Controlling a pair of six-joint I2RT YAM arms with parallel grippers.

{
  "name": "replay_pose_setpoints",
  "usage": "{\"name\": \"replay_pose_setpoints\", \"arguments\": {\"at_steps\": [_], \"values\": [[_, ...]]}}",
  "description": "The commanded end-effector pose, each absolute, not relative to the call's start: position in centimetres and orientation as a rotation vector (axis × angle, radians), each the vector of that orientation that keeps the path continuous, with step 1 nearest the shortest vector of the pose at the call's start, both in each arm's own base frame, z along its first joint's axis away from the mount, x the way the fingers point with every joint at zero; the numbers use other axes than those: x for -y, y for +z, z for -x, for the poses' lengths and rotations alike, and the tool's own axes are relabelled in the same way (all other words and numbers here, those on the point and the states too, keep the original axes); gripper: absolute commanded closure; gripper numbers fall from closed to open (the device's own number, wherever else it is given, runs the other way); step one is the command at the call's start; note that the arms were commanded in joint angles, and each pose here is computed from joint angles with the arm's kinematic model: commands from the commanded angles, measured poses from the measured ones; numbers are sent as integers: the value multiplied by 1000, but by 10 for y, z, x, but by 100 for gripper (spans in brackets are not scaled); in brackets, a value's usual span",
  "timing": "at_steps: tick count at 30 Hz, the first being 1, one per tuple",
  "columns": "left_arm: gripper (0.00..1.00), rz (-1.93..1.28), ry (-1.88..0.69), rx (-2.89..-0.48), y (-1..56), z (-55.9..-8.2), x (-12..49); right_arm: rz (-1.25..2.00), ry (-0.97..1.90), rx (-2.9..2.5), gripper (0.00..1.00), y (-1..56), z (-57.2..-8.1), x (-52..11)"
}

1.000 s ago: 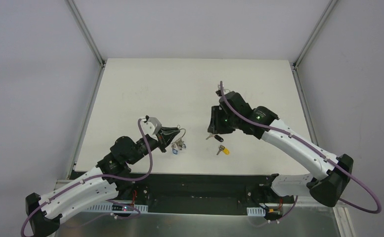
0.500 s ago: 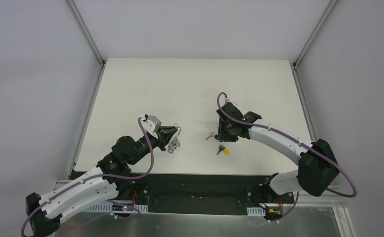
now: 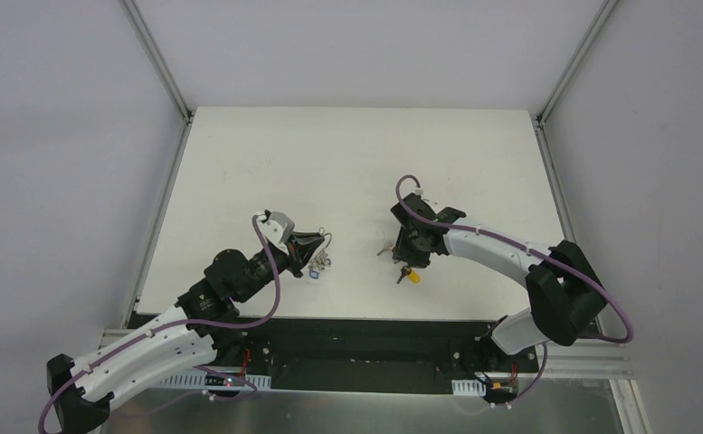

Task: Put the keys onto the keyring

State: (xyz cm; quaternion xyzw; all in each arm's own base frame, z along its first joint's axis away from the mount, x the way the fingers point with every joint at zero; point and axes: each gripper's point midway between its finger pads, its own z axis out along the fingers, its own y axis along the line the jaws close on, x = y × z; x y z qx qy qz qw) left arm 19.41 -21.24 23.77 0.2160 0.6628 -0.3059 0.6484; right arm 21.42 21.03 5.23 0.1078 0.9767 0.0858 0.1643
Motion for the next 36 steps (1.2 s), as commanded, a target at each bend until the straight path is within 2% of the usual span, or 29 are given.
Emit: {"name": "replay_pose_setpoints", "arguments": {"at_steps": [1, 11, 18, 26, 28, 31, 36], "values": [[100, -434, -746, -1436, 266, -193, 212, -425, 201, -2785, 61, 46, -216, -207], [100, -430, -748, -1433, 266, -192, 210, -450, 165, -2825, 65, 36, -222, -213], [100, -430, -750, -1434, 266, -191, 210, -447, 152, -2834, 75, 35, -223, -210], [100, -432, -752, -1435, 266, -190, 210, -434, 137, -2862, 76, 28, -218, -208], [100, -432, -751, -1436, 265, -191, 209, -431, 134, -2869, 82, 27, -216, -207], [100, -429, -748, -1435, 266, -191, 209, -428, 133, -2864, 100, 28, -216, -205], [100, -428, -744, -1439, 264, -191, 209, -429, 151, -2830, 100, 36, -217, -203]]}}
